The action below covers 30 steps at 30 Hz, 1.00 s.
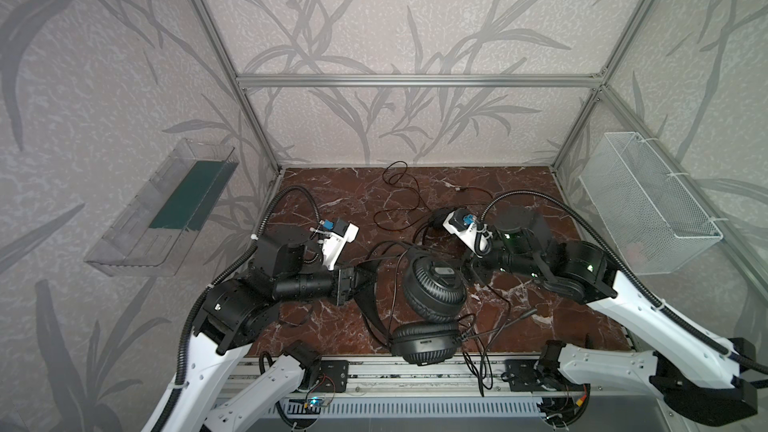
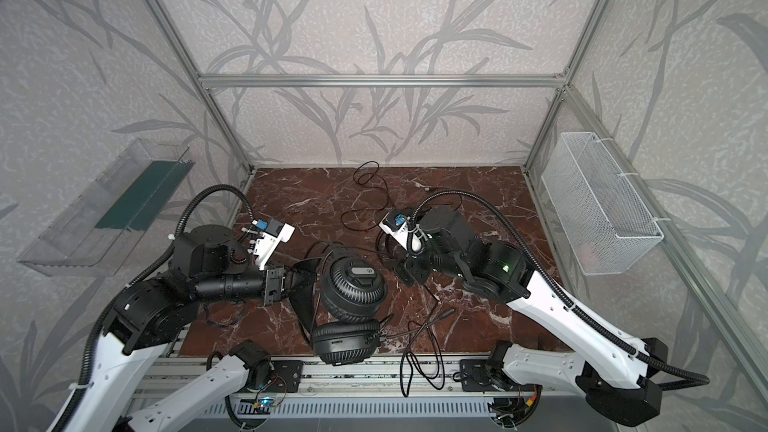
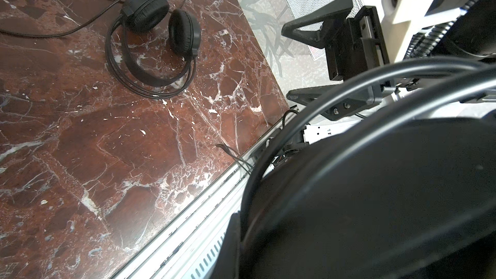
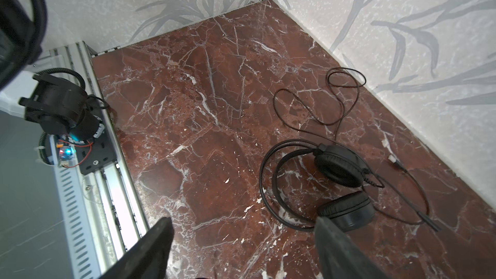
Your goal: Wrap the headphones
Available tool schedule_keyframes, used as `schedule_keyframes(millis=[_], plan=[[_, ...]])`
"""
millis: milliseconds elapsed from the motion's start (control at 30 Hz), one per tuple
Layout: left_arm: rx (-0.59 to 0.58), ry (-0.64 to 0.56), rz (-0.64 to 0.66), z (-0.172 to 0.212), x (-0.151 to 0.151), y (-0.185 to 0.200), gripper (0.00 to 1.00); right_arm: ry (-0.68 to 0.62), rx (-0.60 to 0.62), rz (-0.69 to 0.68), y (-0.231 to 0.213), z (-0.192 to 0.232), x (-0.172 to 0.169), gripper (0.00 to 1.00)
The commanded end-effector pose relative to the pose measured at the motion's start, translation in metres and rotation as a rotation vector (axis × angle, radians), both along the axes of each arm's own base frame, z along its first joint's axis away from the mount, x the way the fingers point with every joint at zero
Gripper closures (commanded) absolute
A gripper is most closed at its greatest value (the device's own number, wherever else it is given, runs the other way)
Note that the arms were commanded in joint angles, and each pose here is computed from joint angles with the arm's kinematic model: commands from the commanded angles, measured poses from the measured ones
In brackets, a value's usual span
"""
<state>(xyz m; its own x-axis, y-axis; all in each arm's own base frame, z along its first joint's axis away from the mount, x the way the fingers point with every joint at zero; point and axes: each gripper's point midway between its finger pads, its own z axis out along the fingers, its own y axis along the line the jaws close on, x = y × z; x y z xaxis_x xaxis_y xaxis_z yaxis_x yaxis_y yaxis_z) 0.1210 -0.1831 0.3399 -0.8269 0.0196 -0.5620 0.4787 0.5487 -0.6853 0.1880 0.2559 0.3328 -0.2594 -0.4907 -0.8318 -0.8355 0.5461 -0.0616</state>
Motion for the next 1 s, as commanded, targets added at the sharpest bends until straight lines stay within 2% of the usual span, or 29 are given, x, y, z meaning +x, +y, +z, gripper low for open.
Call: schedule_keyframes(millis=[0, 67, 200, 333, 500, 633, 833, 967], plan=[[-0.097, -0.011, -0.059, 0.018, -0.004, -0.013, 1.0, 0.011, 0.125, 0.04, -0.001, 0.028, -0.015, 0.13], [-0.107, 0.007, -0.055, 0.014, -0.001, -0.015, 1.0, 0.004, 0.14, 0.035, -0.004, 0.035, -0.016, 0.12], [-0.124, 0.015, -0.058, 0.011, 0.001, -0.018, 1.0, -0.047, 0.135, -0.085, -0.022, 0.045, -0.001, 0.12], [-0.11, 0.024, -0.052, 0.006, 0.004, -0.018, 1.0, -0.065, 0.125, -0.198, -0.041, 0.05, 0.013, 0.07], [-0.087, 0.031, -0.039, 0.0, 0.008, -0.018, 1.0, -0.083, 0.181, -0.24, -0.052, 0.068, 0.014, 0.0], [-0.076, 0.045, -0.036, -0.005, 0.011, -0.019, 1.0, -0.106, 0.226, -0.254, -0.06, 0.085, 0.011, 0.01], [-0.071, 0.048, -0.03, -0.008, 0.014, -0.02, 1.0, -0.014, 0.163, -0.234, -0.05, 0.065, 0.01, 0.01], [-0.052, 0.048, -0.02, -0.012, 0.016, -0.018, 1.0, 0.037, 0.075, -0.241, -0.047, 0.043, 0.015, 0.01]])
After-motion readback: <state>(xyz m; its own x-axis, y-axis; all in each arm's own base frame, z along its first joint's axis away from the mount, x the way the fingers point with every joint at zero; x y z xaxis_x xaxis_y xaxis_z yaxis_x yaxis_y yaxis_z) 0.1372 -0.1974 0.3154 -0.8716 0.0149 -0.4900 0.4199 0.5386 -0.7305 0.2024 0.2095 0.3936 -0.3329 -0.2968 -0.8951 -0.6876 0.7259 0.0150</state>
